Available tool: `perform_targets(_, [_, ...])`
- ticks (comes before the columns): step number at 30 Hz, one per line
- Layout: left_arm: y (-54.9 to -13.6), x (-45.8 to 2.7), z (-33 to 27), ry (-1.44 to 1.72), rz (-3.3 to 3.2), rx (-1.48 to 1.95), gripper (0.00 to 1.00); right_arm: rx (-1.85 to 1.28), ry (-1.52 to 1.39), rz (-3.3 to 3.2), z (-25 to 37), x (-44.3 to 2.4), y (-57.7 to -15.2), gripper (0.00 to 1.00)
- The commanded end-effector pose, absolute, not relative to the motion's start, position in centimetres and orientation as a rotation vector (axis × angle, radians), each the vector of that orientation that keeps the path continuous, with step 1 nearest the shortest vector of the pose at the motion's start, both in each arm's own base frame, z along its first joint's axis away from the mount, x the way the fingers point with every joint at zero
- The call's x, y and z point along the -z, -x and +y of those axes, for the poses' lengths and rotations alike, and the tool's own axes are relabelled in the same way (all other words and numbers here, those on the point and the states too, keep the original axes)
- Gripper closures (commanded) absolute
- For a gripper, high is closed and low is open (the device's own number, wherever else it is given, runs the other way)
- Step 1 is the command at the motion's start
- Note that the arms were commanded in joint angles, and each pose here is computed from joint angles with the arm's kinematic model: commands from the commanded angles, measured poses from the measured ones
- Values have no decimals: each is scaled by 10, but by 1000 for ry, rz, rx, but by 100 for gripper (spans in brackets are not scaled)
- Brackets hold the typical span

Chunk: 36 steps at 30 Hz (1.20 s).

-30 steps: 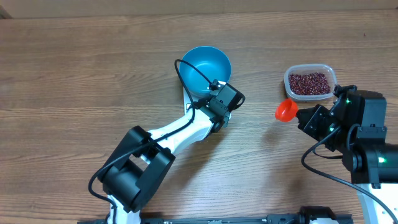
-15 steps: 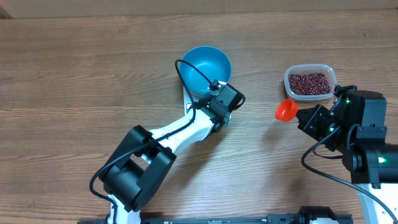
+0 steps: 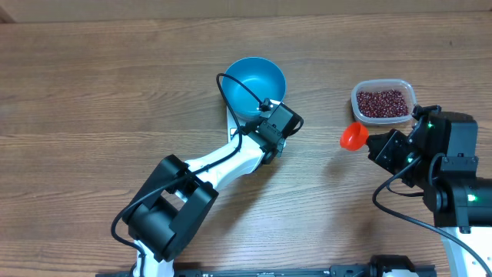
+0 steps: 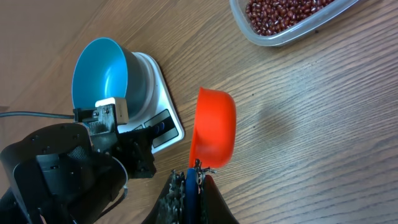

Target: Scoop item into bowl and weigh 150g on scale

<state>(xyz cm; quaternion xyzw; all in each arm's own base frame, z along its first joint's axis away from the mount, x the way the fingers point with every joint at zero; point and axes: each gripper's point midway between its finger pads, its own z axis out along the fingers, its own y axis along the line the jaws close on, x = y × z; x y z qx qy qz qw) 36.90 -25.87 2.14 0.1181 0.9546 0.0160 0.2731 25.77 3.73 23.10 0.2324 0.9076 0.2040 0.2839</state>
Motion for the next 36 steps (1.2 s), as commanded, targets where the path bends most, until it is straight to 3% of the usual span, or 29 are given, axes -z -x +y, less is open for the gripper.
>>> perform_targets(1, [-364,-2,-250,-309,2608,-87,96,-545,-609,2401,37,-241,-261,96])
perform_targets(17, [-363,-5,-249,-317,2609,-90,96,-544,-611,2403,37,-241,-260,96])
perform_targets(36, [-345,-54,-260,-354,2576,-14,96,-540,-609,2395,36,-242,-262,96])
